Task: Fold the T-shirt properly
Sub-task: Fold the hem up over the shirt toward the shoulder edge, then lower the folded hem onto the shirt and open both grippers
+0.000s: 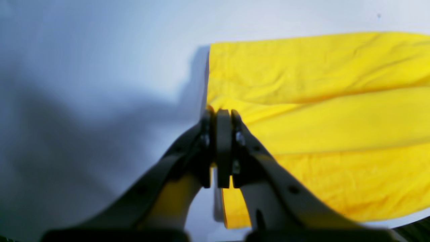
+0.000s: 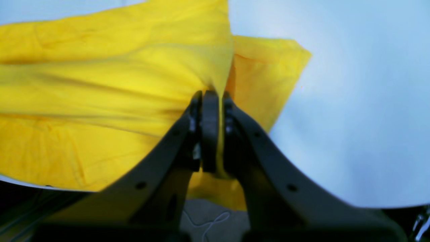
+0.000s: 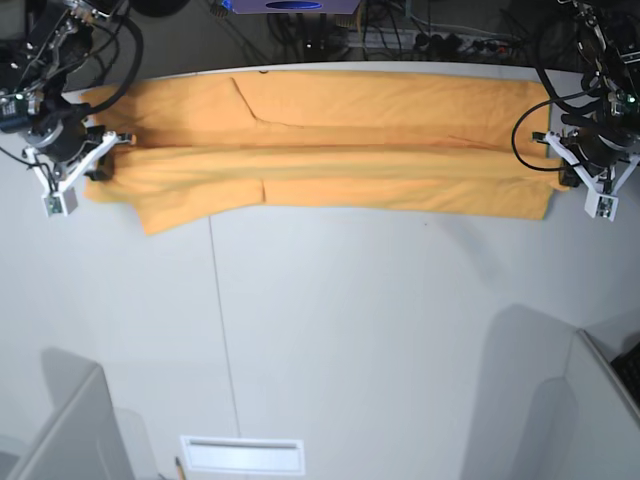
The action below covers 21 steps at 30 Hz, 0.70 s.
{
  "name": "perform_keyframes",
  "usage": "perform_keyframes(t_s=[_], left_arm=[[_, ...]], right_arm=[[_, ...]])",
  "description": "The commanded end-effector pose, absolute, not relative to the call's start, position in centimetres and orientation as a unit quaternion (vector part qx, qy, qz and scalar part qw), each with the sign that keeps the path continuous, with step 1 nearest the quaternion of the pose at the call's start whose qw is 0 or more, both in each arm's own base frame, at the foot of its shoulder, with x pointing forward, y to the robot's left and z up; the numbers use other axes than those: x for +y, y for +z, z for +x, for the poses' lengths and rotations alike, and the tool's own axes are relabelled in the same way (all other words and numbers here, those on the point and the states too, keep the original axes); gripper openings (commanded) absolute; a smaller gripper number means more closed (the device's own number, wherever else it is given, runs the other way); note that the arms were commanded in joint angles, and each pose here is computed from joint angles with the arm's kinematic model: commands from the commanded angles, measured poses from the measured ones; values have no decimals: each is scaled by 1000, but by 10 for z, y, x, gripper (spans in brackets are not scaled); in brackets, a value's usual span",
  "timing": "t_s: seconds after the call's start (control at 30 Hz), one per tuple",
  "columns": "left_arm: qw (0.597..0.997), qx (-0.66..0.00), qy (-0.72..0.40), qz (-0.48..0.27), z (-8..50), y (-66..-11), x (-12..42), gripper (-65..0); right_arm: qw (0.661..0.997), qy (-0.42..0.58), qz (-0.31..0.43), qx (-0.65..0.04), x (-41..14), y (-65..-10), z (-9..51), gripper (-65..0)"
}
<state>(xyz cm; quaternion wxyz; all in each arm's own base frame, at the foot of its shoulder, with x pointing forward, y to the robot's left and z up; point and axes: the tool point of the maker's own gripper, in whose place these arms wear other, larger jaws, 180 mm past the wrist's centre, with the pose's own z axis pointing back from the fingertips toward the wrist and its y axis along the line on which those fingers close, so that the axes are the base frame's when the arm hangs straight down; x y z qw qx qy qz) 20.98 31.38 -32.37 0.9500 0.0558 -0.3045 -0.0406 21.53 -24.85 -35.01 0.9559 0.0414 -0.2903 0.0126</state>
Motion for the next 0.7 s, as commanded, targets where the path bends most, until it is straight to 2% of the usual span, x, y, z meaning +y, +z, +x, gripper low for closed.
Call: perform_keyframes(t_s=[0.0,0.13,0.67], left_arm=[[947,-311,-46,67,210,-317,318,-650],[950,-299,-49,68,201,-321,318,-650],[958,-274,-47,69,185,-331,320,-650]], right_arm=[[952,11,32,-304,-255,-342,216,-650],[956,-3,22,-293,-266,-345,204,-650],[966,-22,47,-251,-249,-370,173,-650]])
